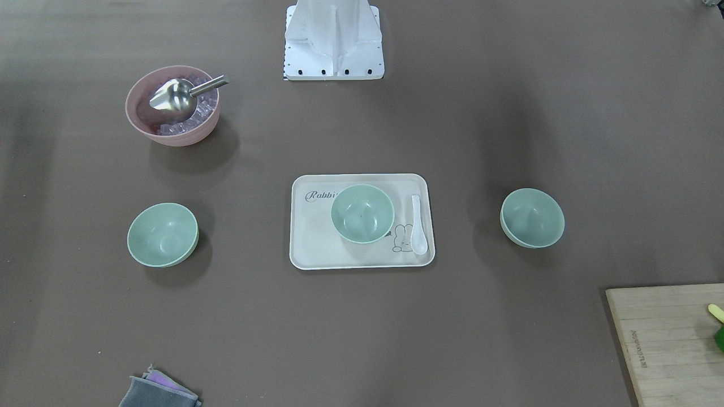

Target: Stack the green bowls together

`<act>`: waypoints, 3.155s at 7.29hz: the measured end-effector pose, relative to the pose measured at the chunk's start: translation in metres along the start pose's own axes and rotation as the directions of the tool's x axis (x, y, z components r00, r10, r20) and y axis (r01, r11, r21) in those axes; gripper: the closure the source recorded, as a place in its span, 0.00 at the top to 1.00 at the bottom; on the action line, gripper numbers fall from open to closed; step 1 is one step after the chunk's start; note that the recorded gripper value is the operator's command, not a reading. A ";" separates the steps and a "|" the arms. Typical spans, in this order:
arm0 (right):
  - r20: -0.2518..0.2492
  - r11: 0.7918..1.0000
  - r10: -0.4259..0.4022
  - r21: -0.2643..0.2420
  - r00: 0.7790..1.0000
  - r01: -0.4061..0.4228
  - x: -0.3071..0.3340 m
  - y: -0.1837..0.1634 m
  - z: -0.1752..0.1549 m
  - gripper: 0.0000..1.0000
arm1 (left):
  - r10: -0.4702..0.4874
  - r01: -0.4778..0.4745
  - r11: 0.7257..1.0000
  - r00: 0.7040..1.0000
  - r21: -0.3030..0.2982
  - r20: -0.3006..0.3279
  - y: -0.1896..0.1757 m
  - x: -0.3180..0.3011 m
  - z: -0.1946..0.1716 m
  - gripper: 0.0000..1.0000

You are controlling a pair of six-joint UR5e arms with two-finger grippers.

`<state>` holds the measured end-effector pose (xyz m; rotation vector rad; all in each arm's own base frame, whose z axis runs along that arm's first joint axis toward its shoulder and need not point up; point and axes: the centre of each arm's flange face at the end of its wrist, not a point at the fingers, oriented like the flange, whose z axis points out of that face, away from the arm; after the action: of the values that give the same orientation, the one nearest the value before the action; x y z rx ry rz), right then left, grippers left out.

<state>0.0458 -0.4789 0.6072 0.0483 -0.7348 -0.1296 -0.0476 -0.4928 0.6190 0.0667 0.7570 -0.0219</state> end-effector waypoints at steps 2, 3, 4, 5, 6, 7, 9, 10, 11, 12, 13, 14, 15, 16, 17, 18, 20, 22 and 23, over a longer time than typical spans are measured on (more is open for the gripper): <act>-0.001 1.000 0.001 -0.001 1.000 -0.001 0.000 0.000 0.000 1.00 | 0.003 -0.003 1.000 1.000 0.002 0.000 -0.002 0.002 -0.001 0.98; -0.002 1.000 0.001 -0.002 1.000 -0.001 0.001 0.000 0.001 1.00 | 0.006 -0.006 1.000 1.000 0.005 -0.001 -0.002 0.003 -0.002 0.98; -0.002 1.000 0.000 -0.002 1.000 0.000 0.001 -0.001 0.001 1.00 | 0.010 -0.010 1.000 1.000 0.008 -0.001 -0.003 0.005 -0.004 0.98; -0.002 1.000 0.000 -0.002 1.000 0.000 0.001 -0.001 0.001 1.00 | 0.016 -0.016 1.000 1.000 0.013 -0.003 -0.005 0.007 -0.006 0.98; -0.002 1.000 -0.001 -0.001 1.000 0.001 0.001 -0.001 0.001 1.00 | 0.023 -0.023 1.000 1.000 0.020 -0.006 -0.007 0.011 -0.009 0.98; -0.003 1.000 -0.002 0.000 1.000 0.002 0.001 -0.002 0.001 1.00 | 0.035 -0.034 0.999 0.999 0.030 -0.013 -0.010 0.015 -0.012 0.98; -0.003 1.000 -0.006 0.004 1.000 0.006 -0.001 -0.003 -0.001 1.00 | 0.058 -0.056 0.997 0.998 0.054 -0.038 -0.010 0.020 -0.014 0.98; 0.000 1.000 -0.007 0.006 1.000 0.007 -0.002 -0.003 -0.002 1.00 | 0.064 -0.061 0.996 0.997 0.059 -0.053 -0.009 0.020 -0.013 0.98; 0.001 1.000 -0.007 0.006 1.000 0.007 -0.002 -0.003 -0.002 1.00 | 0.069 -0.066 0.996 0.996 0.062 -0.060 -0.009 0.020 -0.012 0.98; -0.001 1.000 -0.009 0.008 1.000 0.009 -0.003 -0.004 -0.003 1.00 | 0.080 -0.076 0.995 0.995 0.071 -0.063 -0.009 0.021 -0.013 0.98; 0.000 1.000 -0.014 0.013 1.000 0.014 -0.005 -0.005 -0.006 1.00 | 0.101 -0.095 0.991 0.993 0.093 -0.065 -0.007 0.022 -0.015 0.98; 0.002 1.000 -0.019 0.016 1.000 0.019 -0.008 -0.006 -0.008 1.00 | 0.118 -0.110 0.988 0.991 0.112 -0.067 -0.001 0.021 -0.014 0.98; 0.001 1.000 -0.021 0.012 1.000 0.021 -0.010 -0.007 -0.006 1.00 | 0.123 -0.115 0.986 0.990 0.122 -0.066 0.002 0.019 -0.012 0.98; -0.003 1.000 -0.029 0.010 1.000 0.029 -0.013 -0.009 -0.005 1.00 | 0.115 -0.107 0.987 0.991 0.123 -0.064 0.002 0.018 -0.011 0.98; -0.007 0.999 -0.048 0.013 0.999 0.048 -0.020 -0.016 -0.007 1.00 | 0.104 -0.096 0.987 0.993 0.126 -0.060 -0.001 0.019 -0.012 0.98; -0.010 0.997 -0.078 0.014 0.997 0.078 -0.034 -0.027 -0.007 1.00 | 0.104 -0.095 0.986 0.993 0.135 -0.059 -0.008 0.025 -0.016 0.98; -0.026 0.992 -0.126 0.003 0.992 0.126 -0.056 -0.042 -0.001 1.00 | 0.120 -0.111 0.986 0.991 0.127 -0.064 -0.028 0.045 -0.011 0.98; -0.027 0.996 -0.091 0.008 0.996 0.091 -0.064 -0.046 -0.001 1.00 | 0.076 -0.067 0.991 0.994 0.112 -0.076 -0.039 0.059 -0.004 0.98; -0.019 0.999 -0.036 0.014 0.999 0.036 -0.070 -0.048 -0.003 1.00 | 0.021 -0.010 0.993 0.996 0.120 -0.089 -0.043 0.067 -0.005 0.98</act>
<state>-0.0082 -0.5166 0.5538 0.0767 -0.7165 -0.1579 -0.0042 -0.5353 0.5676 0.1891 0.8454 -0.0495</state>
